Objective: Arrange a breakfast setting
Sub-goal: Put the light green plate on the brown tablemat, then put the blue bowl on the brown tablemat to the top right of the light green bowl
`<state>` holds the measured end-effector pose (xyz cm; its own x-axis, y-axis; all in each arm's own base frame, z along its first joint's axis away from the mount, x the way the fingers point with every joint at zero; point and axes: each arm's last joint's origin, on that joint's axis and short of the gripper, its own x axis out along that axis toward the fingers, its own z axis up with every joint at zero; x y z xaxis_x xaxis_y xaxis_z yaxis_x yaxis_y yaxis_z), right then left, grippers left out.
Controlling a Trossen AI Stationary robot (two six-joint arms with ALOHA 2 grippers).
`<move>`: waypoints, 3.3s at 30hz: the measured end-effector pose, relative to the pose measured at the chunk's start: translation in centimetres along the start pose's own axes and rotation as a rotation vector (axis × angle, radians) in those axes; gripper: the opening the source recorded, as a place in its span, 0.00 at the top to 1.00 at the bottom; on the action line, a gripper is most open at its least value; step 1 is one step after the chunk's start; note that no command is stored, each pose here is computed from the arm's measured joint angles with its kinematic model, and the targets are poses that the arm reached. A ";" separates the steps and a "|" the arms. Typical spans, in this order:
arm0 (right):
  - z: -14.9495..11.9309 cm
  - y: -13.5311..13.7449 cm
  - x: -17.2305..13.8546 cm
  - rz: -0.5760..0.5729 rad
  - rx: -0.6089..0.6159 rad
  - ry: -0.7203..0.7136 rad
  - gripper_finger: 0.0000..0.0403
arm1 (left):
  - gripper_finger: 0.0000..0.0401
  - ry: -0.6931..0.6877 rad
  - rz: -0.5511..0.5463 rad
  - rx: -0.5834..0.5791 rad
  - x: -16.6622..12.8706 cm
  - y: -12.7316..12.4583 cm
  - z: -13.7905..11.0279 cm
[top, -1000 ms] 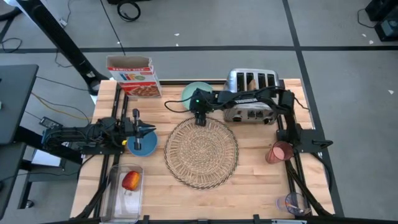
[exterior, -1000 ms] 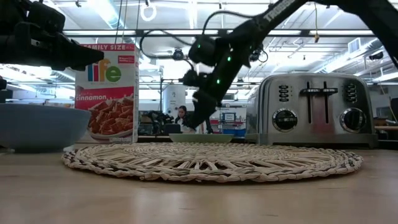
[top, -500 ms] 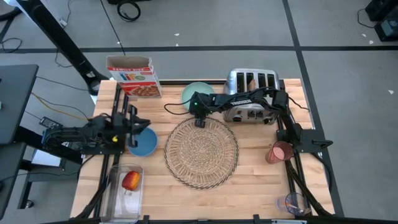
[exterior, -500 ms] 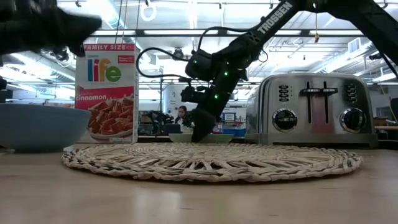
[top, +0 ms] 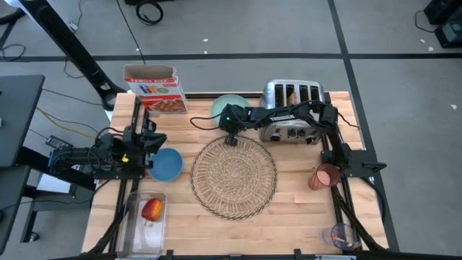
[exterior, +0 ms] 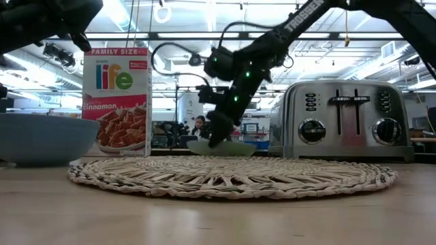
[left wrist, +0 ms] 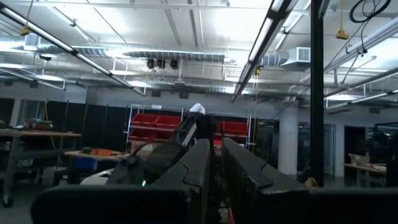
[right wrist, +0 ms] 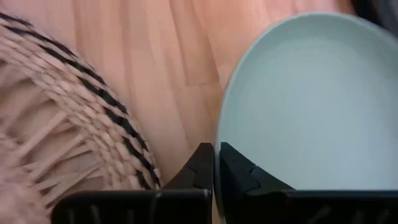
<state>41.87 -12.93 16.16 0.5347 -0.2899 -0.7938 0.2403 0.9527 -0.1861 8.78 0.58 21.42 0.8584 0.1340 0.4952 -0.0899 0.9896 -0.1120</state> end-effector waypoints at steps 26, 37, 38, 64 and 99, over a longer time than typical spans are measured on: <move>1.6 21.8 -20.0 0.433 -0.392 -0.251 0.97 | 0.87 0.098 -0.046 -0.260 3.2 -1.3 4.2; -0.3 26.3 -19.4 0.480 -0.677 -0.289 0.97 | 0.87 0.422 -0.183 -0.387 9.7 -5.4 9.1; -0.4 26.5 -19.0 0.493 -0.714 -0.285 0.97 | 0.87 0.446 -0.192 -0.392 10.2 -5.7 9.5; -3.5 28.2 -9.6 0.545 -0.902 -0.072 0.91 | 0.87 0.651 -0.092 -0.683 12.7 -7.3 10.0; 1.4 18.9 -26.0 0.077 -0.244 -0.348 0.56 | 0.90 1.506 0.659 -0.487 9.5 -8.0 -0.3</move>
<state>33.59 12.46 34.11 0.7948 -0.1911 -0.5760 0.0127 0.9542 -0.2989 17.80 -6.04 26.78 0.4496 0.0358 -0.8925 -0.6909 0.6473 -0.3220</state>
